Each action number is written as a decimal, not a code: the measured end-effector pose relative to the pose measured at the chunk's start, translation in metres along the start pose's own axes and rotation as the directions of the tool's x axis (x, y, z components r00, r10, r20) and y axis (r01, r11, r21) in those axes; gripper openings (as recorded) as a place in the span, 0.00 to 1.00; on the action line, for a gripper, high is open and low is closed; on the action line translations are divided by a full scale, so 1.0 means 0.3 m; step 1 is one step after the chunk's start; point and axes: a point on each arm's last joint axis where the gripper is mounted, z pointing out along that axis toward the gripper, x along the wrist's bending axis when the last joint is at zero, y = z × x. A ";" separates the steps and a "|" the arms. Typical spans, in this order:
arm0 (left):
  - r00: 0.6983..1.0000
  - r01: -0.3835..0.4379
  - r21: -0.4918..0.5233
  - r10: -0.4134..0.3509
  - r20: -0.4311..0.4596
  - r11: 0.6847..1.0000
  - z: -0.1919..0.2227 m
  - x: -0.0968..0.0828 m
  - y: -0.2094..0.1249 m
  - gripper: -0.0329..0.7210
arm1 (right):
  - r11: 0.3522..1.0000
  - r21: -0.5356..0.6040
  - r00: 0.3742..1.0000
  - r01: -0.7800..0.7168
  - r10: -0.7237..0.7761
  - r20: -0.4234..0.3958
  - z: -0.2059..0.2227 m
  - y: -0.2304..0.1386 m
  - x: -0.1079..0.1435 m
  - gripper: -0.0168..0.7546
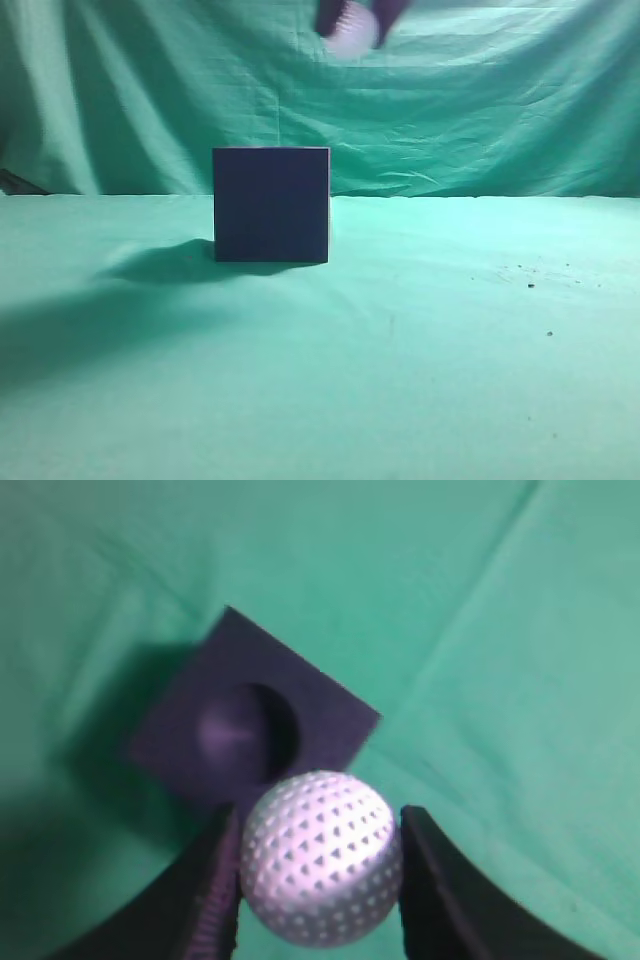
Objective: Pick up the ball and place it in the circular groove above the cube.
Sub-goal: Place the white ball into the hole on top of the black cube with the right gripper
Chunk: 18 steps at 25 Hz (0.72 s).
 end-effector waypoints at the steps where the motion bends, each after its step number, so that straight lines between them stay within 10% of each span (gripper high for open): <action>1: 1.000 0.000 0.000 0.000 0.000 1.000 0.000 0.000 0.000 0.04 | 1.000 -0.008 1.000 0.024 -0.024 -0.013 0.002 0.011 0.031 0.43; 18: 1.000 0.000 0.000 0.000 0.000 1.000 0.000 0.000 0.000 0.04 | 0.992 0.041 0.992 0.123 -0.121 -0.044 0.227 0.042 0.131 0.43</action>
